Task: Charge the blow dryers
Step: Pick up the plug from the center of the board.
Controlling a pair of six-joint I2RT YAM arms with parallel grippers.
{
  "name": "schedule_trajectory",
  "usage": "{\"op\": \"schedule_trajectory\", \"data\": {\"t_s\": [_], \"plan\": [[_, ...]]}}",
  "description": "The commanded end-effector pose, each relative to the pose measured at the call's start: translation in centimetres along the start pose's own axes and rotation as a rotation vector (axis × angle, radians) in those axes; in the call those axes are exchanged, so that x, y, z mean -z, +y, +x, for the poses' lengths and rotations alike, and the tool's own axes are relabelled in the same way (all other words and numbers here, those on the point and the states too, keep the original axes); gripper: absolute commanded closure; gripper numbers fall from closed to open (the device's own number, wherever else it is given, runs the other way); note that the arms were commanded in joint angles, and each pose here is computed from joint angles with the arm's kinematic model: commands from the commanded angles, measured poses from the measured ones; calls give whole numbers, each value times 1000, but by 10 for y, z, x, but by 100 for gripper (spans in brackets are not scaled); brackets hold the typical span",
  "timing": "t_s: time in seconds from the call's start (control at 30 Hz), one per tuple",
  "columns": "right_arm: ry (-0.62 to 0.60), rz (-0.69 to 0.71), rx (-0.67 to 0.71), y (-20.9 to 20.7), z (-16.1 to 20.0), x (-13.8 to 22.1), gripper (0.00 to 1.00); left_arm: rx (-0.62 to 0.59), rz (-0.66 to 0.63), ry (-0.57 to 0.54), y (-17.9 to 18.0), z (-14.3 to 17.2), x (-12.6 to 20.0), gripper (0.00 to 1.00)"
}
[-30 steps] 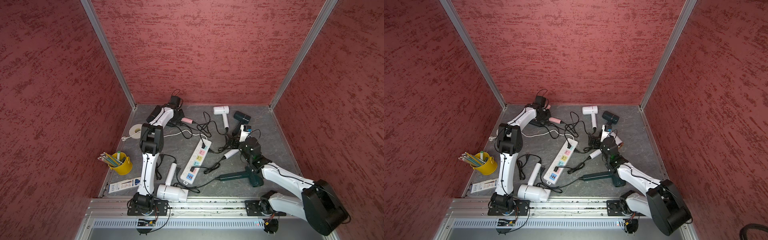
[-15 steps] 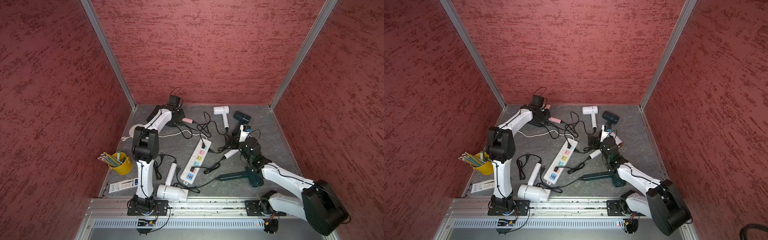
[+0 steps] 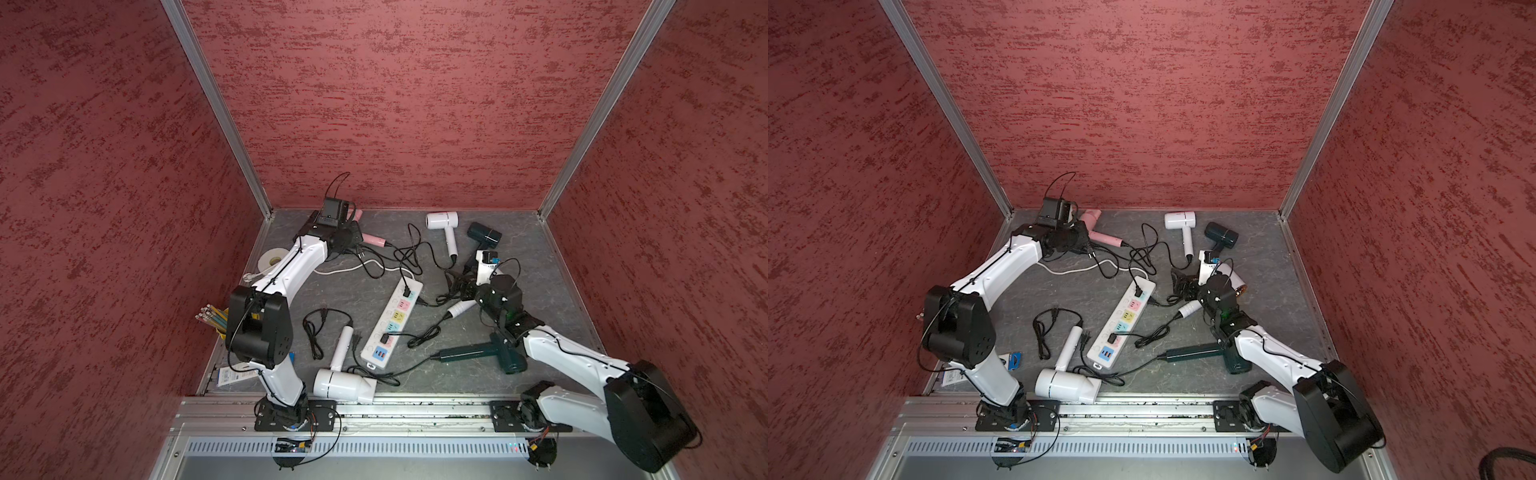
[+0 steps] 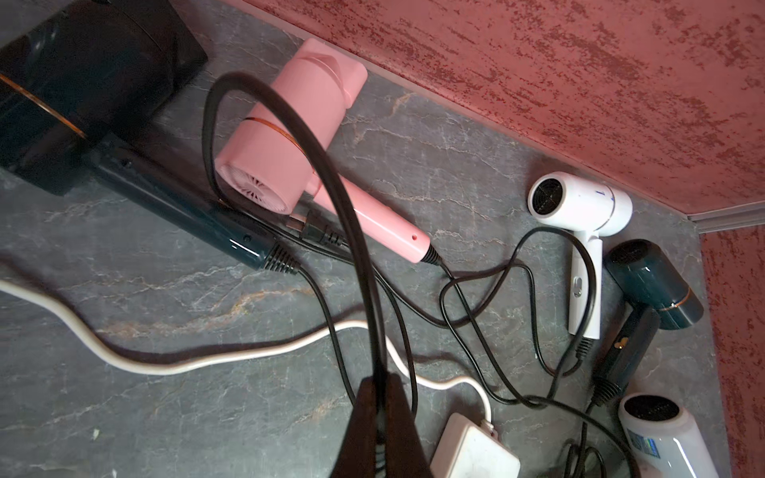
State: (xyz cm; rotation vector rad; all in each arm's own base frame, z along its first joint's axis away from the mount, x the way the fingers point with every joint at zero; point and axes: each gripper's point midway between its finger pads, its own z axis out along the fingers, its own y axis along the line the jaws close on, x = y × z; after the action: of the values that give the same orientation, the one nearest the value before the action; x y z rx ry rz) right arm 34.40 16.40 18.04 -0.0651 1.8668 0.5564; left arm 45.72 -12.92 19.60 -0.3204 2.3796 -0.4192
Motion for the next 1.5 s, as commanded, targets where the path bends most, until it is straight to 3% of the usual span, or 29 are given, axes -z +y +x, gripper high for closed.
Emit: {"op": "schedule_trajectory", "data": {"t_s": [0.0, 0.3, 0.43, 0.73, 1.03, 1.23, 1.47], "plan": [[-16, -93, 26, 19, -12, -2, 3, -24, 101, -75, -31, -5, 33, 100], [40, -244, 37, 49, -13, -2, 10, -125, 211, -135, -63, 33, 104, 100], [87, -379, 34, 79, -26, 4, 13, -153, 293, -164, -68, 53, 121, 100], [233, -554, 19, 135, -38, 4, 26, -171, 460, -198, -71, 84, 109, 100], [317, -554, 110, 179, -9, -12, 39, -100, 492, -147, -62, 101, 86, 100], [417, -550, 132, 198, 19, -40, 50, -93, 493, -134, -60, 104, 85, 100], [471, -616, 133, 216, 29, -49, 60, -91, 511, -123, -62, 106, 87, 100]]}}
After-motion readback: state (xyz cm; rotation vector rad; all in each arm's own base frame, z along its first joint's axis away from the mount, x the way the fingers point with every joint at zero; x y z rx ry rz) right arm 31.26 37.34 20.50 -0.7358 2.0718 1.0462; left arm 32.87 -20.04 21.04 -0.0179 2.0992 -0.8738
